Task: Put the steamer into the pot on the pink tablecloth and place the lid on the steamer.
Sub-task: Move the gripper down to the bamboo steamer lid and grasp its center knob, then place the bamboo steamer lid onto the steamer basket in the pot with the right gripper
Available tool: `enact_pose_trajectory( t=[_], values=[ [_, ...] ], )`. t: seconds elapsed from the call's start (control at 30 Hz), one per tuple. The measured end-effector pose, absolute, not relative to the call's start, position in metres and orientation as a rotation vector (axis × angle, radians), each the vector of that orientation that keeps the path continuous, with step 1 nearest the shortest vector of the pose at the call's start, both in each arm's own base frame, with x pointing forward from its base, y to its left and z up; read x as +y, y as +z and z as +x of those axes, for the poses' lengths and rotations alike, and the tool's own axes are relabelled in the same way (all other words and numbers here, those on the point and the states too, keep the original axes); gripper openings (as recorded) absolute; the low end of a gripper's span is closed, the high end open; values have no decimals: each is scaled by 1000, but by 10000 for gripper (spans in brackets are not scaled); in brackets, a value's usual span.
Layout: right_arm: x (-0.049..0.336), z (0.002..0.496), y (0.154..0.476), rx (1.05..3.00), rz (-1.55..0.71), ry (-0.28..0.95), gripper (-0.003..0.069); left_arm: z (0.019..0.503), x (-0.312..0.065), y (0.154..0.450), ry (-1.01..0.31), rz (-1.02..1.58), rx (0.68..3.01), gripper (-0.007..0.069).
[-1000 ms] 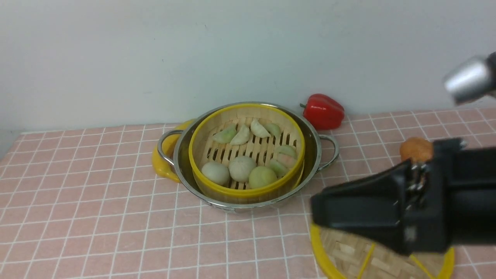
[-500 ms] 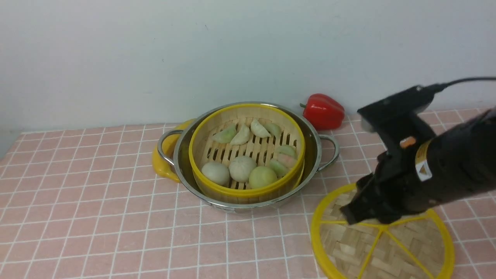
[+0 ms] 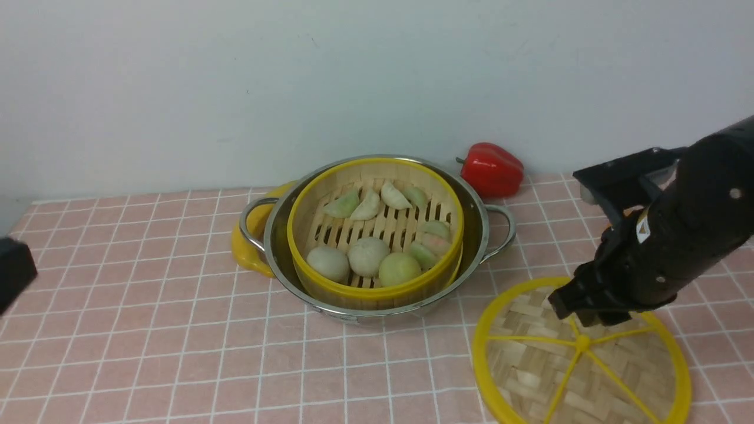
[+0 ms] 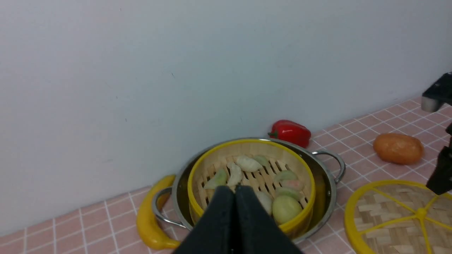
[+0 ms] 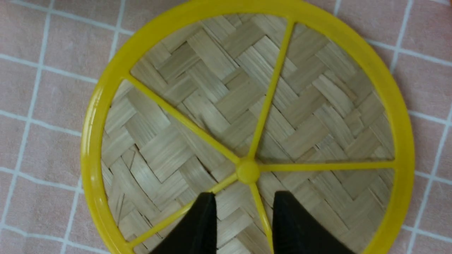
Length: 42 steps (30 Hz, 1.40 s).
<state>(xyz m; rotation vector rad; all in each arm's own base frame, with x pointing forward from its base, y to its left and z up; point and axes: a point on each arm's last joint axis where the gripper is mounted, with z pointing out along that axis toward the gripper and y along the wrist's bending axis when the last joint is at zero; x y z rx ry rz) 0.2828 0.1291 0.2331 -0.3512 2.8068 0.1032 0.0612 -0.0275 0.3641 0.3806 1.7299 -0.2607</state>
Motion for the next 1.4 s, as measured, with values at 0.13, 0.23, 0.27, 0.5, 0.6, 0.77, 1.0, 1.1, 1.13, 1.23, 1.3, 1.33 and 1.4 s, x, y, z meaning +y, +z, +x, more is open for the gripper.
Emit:
enact_pose_trajectory(
  t=[0.13, 0.23, 0.27, 0.5, 0.6, 0.77, 1.0, 1.1, 1.13, 1.23, 1.3, 1.33, 1.4],
  values=[
    [132, 290, 212, 2862, -359, 81, 243, 61, -29, 345, -286, 376, 1767, -22],
    [133, 294, 202, 2875, -365, 60, 243, 62, -30, 342, -310, 369, 1775, -22],
    [133, 294, 201, 2876, -366, 57, 243, 62, -30, 342, -311, 368, 1774, -22],
    [135, 300, 184, 2901, -368, 22, 243, 61, -30, 345, -327, 355, 1749, -19],
    [135, 302, 177, 2913, -371, 17, 242, 61, -30, 345, -327, 355, 1749, -19],
    [136, 303, 174, 2920, -374, 13, 143, 61, -30, 345, -327, 355, 1749, -19],
    [131, 298, 205, 2972, -386, -56, 146, 61, -30, 345, -327, 355, 1749, -14],
    [130, 299, 248, 2955, -373, -66, 146, 61, -30, 345, -327, 355, 1749, -9],
    [131, 302, 261, 2928, -369, -54, 146, 61, -30, 345, -327, 355, 1749, -8],
    [139, 316, 298, 2808, -376, 0, 146, 61, -30, 345, -328, 355, 1750, -8],
    [148, 325, 312, 2756, -388, 33, 146, 61, -30, 345, -328, 355, 1750, -8],
    [156, 332, 320, 2723, -399, 56, 146, 61, -30, 345, -327, 355, 1750, -8],
    [172, 344, 329, 2678, -424, 97, 146, 61, -30, 344, -327, 356, 1750, -8]
  ],
)
